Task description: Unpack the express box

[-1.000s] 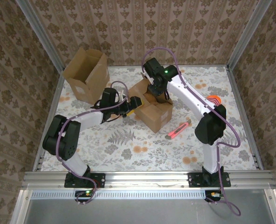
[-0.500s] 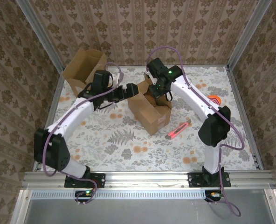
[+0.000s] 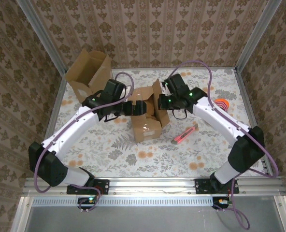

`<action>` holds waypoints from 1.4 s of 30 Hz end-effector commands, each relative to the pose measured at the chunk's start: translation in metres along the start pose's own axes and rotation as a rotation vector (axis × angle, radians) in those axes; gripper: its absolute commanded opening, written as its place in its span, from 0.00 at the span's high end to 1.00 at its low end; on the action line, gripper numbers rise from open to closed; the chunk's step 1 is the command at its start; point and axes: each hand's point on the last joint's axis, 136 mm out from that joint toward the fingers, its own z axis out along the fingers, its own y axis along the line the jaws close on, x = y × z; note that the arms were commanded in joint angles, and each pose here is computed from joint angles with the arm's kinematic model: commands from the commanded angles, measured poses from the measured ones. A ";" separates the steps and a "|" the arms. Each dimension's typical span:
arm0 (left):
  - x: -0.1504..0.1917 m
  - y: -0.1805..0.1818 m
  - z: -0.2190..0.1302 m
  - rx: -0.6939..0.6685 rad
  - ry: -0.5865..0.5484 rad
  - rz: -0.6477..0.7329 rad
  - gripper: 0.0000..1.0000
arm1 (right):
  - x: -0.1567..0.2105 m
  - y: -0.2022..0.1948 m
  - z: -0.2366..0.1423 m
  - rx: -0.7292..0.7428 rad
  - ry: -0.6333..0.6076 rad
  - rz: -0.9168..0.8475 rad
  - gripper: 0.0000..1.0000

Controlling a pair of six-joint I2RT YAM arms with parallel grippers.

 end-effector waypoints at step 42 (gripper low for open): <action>-0.023 0.061 -0.027 -1.057 -0.035 0.407 0.51 | -0.002 0.022 -0.018 -0.304 -0.204 0.316 1.00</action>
